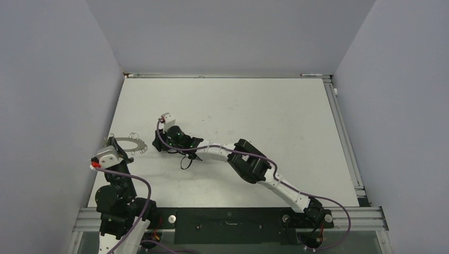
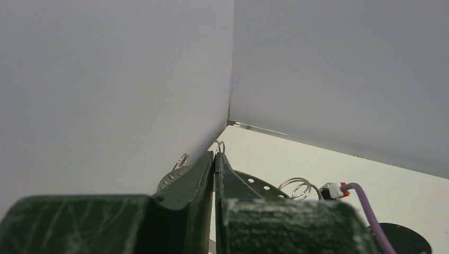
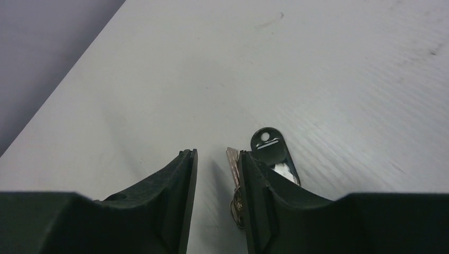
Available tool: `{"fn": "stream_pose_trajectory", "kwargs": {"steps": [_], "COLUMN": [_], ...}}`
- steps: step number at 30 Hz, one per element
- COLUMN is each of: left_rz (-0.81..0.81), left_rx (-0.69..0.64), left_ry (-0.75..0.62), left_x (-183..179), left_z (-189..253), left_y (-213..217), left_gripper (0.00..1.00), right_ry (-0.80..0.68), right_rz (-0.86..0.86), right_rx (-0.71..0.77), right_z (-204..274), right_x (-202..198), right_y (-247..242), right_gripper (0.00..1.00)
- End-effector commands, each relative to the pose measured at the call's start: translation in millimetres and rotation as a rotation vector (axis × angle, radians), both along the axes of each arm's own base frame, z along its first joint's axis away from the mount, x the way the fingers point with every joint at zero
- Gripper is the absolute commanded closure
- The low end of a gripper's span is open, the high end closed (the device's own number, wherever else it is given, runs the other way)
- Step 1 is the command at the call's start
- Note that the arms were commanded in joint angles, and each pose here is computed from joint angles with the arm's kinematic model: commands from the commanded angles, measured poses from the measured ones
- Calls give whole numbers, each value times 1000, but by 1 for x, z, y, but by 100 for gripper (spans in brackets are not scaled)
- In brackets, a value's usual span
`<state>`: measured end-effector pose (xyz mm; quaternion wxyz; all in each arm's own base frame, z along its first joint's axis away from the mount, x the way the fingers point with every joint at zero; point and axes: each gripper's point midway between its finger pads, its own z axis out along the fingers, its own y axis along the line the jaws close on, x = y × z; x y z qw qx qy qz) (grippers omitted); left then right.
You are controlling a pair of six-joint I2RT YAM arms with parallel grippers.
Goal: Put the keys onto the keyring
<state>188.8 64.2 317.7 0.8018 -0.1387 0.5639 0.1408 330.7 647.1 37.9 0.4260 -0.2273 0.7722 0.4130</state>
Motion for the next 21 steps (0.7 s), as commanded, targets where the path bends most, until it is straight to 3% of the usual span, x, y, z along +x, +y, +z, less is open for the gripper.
{"fn": "stream_pose_trajectory", "kwargs": {"steps": [1, 8, 12, 15, 17, 21], "left_rz": [-18, -46, -63, -82, -98, -135], "left_rx": [-19, -16, -14, -15, -9, -1], "left_ry": [-79, -57, -46, -43, -35, -23], "left_x": [-10, -4, 0, 2, 4, 9], "left_z": [25, 22, 20, 20, 18, 18], "left_y": [0, -6, -10, -13, -17, -24], "left_gripper": [100, 100, 100, 100, 100, 100], "right_ry": [51, 107, 91, 0, -37, -95], "right_rz": [-83, -159, -250, -382, -423, -450], "right_rx": [-138, -293, -511, -662, -678, -559], "right_z": [-8, 0, 12, 51, 78, 127], "right_x": [10, -8, -19, -21, -26, -37], "right_y": [-65, -181, -265, -324, -348, -363], "right_gripper": [65, 68, 68, 68, 64, 37]}}
